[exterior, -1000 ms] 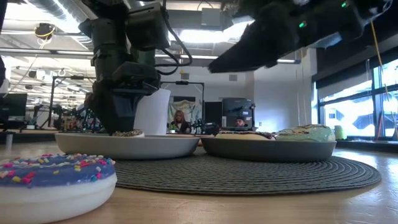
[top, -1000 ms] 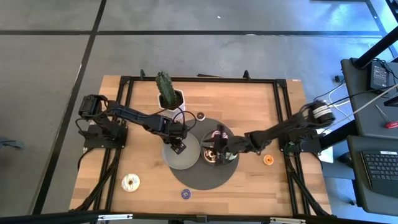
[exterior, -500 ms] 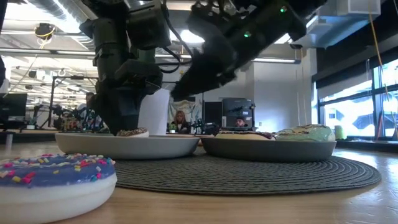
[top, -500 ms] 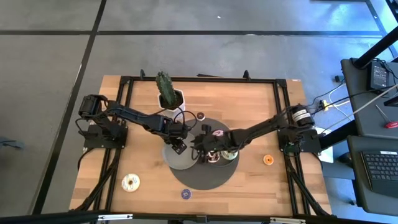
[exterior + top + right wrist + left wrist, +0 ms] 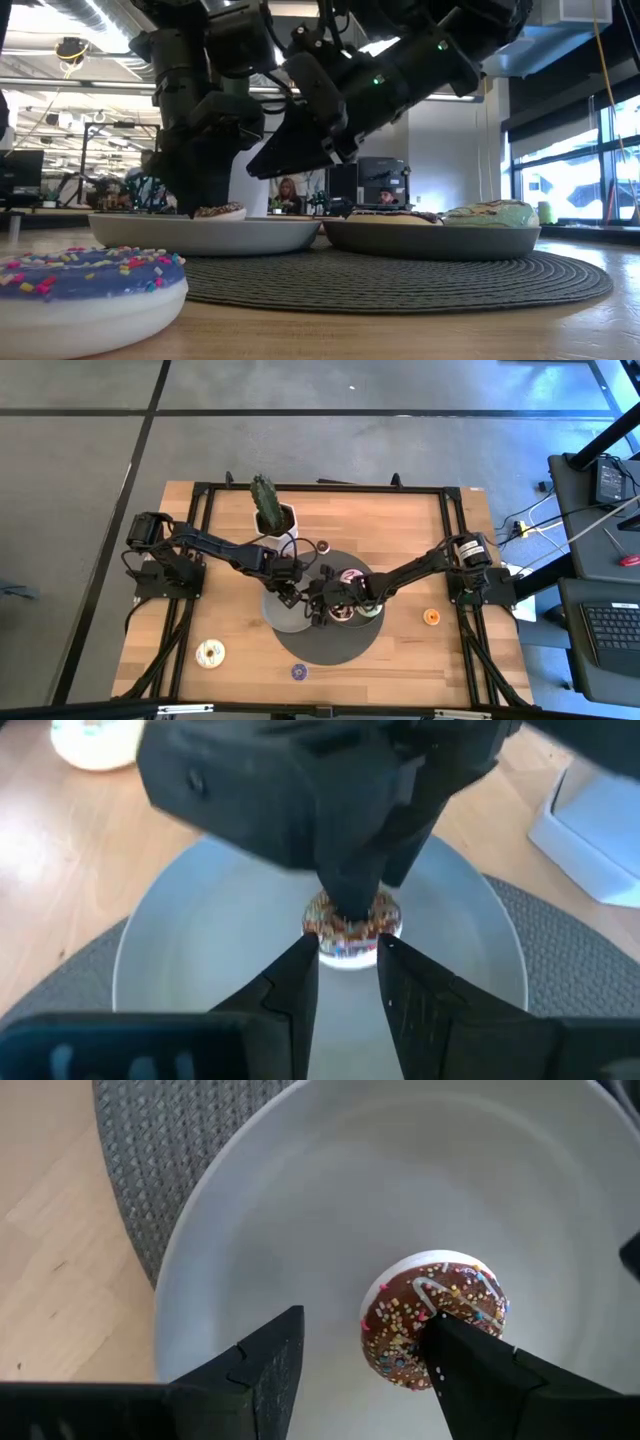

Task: Pick & Place donuts
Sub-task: Put the small brown donut on the gray plate

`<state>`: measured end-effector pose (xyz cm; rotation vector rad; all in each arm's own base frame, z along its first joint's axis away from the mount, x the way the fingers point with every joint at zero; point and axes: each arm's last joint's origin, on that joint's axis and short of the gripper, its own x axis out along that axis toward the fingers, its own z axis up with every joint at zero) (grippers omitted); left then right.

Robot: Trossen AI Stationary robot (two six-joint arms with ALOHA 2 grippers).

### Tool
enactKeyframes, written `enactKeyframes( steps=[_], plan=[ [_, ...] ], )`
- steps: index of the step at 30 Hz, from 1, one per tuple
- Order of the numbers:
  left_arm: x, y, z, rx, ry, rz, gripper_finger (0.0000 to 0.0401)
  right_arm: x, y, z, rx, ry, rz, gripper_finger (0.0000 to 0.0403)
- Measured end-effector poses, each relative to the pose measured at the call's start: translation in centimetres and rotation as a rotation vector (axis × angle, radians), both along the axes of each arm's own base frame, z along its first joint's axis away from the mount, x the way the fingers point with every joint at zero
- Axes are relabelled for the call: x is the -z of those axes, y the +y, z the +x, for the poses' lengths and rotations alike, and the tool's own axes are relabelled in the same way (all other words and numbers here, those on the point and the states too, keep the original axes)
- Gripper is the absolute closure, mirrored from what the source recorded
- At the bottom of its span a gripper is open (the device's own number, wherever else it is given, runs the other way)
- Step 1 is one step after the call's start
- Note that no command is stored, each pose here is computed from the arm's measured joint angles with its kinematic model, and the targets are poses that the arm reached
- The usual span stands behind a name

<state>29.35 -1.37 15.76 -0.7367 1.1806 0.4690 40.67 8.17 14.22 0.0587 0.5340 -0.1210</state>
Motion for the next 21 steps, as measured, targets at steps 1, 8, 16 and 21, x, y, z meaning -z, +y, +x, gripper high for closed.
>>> enactKeyframes(
  steps=[1,8,16,21],
  plan=[
    [0.0,0.0,0.0,0.000,-0.004,-0.001,0.0207,0.0,0.0,0.1,0.000,-0.007,0.001,0.0295],
    [-0.1,-0.1,0.2,0.008,-0.018,-0.021,0.0207,0.4,-0.2,0.2,-0.005,-0.003,-0.019,0.0295],
    [-0.1,-0.1,0.2,0.005,-0.017,-0.017,0.0207,2.4,-0.4,1.2,-0.024,-0.010,-0.007,0.0295],
    [0.0,-0.1,0.1,-0.001,-0.012,-0.018,0.0207,3.1,-0.1,2.7,-0.044,0.010,-0.028,0.0295]
  ],
)
